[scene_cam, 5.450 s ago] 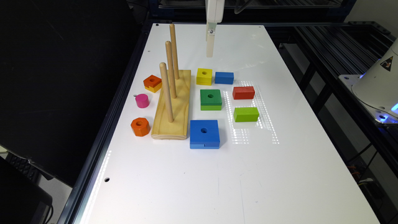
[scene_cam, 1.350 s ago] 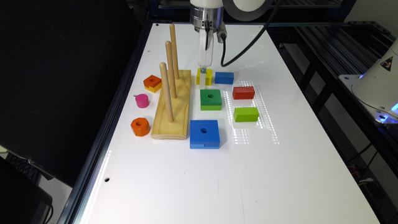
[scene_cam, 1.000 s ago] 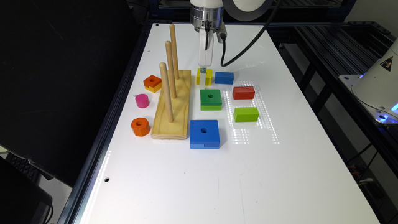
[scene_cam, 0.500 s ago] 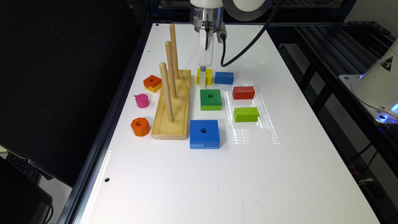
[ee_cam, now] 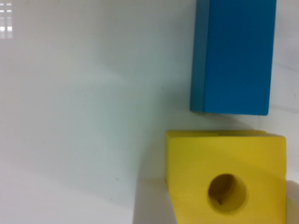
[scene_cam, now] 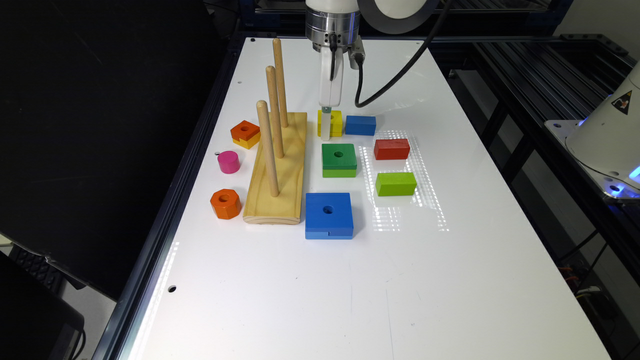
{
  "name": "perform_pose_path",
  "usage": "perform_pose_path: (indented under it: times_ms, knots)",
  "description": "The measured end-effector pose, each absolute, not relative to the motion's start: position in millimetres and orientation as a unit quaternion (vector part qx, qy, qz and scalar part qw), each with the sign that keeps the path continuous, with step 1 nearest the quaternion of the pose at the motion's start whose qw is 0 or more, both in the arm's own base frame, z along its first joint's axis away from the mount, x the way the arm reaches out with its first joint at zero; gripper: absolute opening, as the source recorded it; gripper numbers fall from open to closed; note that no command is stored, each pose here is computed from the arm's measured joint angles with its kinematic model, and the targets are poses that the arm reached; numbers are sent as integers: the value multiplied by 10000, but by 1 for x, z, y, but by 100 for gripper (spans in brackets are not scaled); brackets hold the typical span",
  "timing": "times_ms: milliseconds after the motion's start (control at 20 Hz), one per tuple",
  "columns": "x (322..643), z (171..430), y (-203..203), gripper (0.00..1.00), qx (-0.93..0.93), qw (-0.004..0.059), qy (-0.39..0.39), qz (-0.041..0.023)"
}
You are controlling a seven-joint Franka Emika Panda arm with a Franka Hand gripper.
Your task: Pick up yellow block.
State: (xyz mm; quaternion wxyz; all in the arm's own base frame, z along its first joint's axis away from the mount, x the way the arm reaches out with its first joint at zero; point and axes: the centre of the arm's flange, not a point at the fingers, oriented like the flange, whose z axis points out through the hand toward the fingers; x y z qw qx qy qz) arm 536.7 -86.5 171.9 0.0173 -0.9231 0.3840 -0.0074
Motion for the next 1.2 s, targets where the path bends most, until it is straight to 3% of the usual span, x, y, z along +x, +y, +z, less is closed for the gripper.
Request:
perform_pose_path:
  times_ms: [550, 600, 1200]
  knots:
    - [537, 172, -86, 100, -9231, 173, 3840, -74]
    - [537, 172, -86, 0, -9231, 173, 3840, -74]
    - [537, 172, -87, 0, -9231, 174, 3842, -74]
